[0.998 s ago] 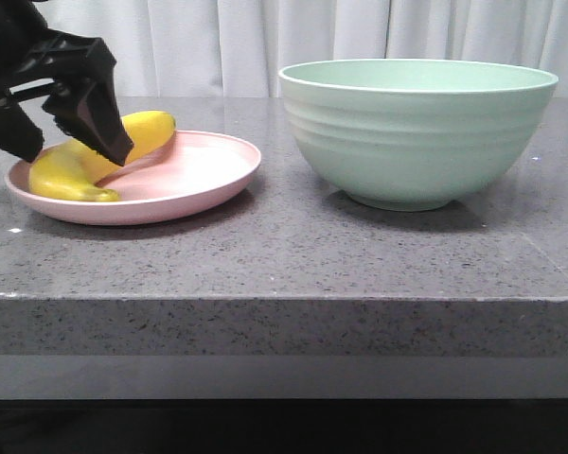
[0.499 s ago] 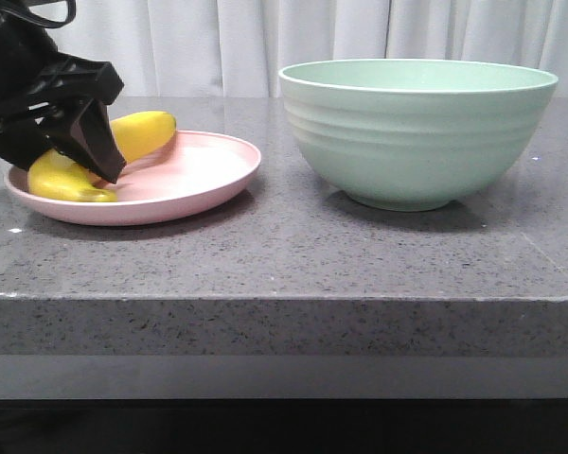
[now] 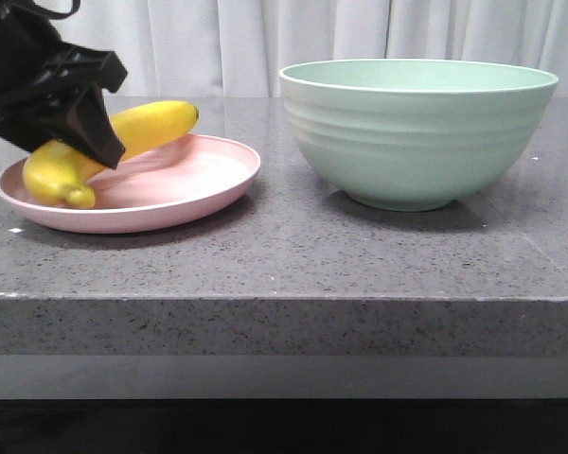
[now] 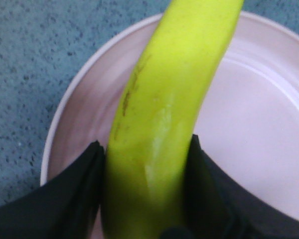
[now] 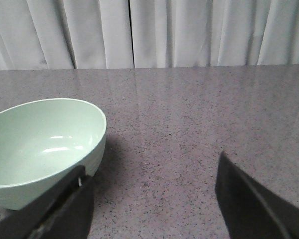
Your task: Transfer banana from pink plate to green bowl
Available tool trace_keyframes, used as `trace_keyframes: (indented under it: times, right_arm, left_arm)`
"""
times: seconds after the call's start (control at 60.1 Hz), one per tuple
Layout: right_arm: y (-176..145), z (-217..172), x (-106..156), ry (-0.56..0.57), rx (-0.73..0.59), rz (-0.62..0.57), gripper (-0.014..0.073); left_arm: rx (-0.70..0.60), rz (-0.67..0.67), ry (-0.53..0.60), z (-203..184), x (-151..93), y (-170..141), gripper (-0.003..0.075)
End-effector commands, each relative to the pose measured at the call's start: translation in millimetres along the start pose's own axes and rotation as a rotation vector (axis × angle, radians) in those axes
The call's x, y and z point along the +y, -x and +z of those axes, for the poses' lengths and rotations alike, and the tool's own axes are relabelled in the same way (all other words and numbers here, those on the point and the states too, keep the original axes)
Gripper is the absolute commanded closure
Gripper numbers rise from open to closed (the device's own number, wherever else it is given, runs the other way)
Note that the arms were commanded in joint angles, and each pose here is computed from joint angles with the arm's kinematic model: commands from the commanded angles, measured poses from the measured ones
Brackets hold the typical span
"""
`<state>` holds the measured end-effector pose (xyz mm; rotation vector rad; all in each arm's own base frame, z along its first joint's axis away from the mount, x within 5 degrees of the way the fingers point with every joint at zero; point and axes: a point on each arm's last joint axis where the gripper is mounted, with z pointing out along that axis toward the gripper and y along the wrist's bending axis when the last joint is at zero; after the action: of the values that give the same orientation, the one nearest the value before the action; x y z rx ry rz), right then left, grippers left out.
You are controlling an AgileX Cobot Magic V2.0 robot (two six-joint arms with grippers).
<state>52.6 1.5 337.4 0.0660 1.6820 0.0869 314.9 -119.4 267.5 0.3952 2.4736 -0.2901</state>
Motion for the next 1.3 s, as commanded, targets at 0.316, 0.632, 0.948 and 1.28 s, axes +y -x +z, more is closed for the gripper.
trace_keyframes:
  times: [0.316, 0.632, 0.948, 1.28]
  right_arm:
    - [15, 4, 7, 0.075, -0.061, 0.149, 0.0062]
    - [24, 31, 26, 0.269, 0.051, 0.464, 0.0062]
    - [45, 68, 56, 0.536, 0.131, 0.701, 0.0062]
    - [60, 116, 86, 0.721, 0.195, 0.758, 0.0062]
  left_arm:
    - [-0.399, 0.077, -0.164, -121, -56, 33, 0.0596]
    - [-0.419, 0.189, -0.391, -154, -120, 11, 0.0596]
    - [-0.392, 0.229, -0.436, -152, -136, 4, 0.0596]
    - [-0.392, 0.229, -0.436, -152, -136, 4, 0.0596]
